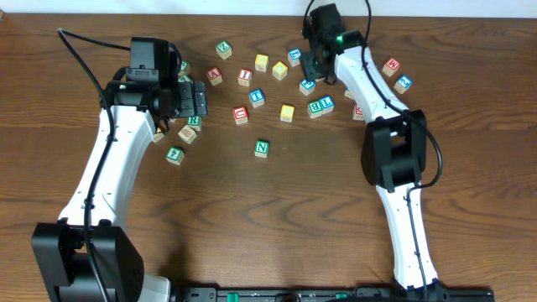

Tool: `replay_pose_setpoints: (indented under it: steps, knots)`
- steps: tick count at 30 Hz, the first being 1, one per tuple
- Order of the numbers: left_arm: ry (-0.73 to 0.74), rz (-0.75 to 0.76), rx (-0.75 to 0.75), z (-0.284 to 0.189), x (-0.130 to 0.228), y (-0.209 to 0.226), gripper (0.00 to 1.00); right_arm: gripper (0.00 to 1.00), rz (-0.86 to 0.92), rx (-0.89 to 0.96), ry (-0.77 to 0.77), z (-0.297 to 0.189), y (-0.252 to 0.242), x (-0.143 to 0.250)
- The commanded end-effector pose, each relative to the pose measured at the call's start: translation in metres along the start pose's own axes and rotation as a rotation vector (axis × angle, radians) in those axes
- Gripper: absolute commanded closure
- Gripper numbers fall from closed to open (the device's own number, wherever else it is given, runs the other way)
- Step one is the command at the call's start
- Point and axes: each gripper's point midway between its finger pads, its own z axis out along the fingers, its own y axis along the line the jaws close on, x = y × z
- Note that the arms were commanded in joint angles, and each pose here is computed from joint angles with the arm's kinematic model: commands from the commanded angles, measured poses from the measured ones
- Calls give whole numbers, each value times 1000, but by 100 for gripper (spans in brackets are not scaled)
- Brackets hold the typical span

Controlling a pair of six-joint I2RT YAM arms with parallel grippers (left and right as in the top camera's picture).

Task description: Spell out NEURIPS

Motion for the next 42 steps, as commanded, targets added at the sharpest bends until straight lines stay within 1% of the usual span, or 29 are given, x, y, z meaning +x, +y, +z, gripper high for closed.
replay_pose_setpoints:
  steps: [1, 5, 7, 9, 11, 13, 22, 25, 31, 37, 42]
  knots:
    - [-13, -7, -8, -2, -7, 1, 2, 45, -15, 22, -1, 4, -4, 0]
    - [-13, -7, -8, -2, -7, 1, 2, 50, -15, 23, 5, 5, -5, 1]
    - [-13, -7, -8, -2, -7, 1, 2, 51, -15, 23, 1, 5, -4, 0]
    - [-13, -7, -8, -2, -7, 1, 2, 57, -15, 23, -2, 5, -4, -1]
    - [-13, -7, -8, -2, -7, 1, 2, 64, -14, 24, -5, 3, -5, -2]
    - [-13, -7, -8, -2, -7, 1, 2, 68, -14, 25, -9, 0, -5, -3]
    - [-13, -7, -8, -2, -7, 1, 2, 72, -10, 39, -64, -31, -9, -22]
    - [-13, -7, -8, -2, -7, 1, 2, 72, -9, 39, -97, -53, -10, -33]
    - [-13, -7, -8, -2, -7, 1, 2, 75, -10, 19, -135, -111, -5, -44]
    - [-13, -7, -8, -2, -7, 1, 2, 79, -27, -52, -68, -154, 11, -24]
    - [-13, -7, -8, -2, -7, 1, 2, 80, -68, -147, 76, -164, 32, 13]
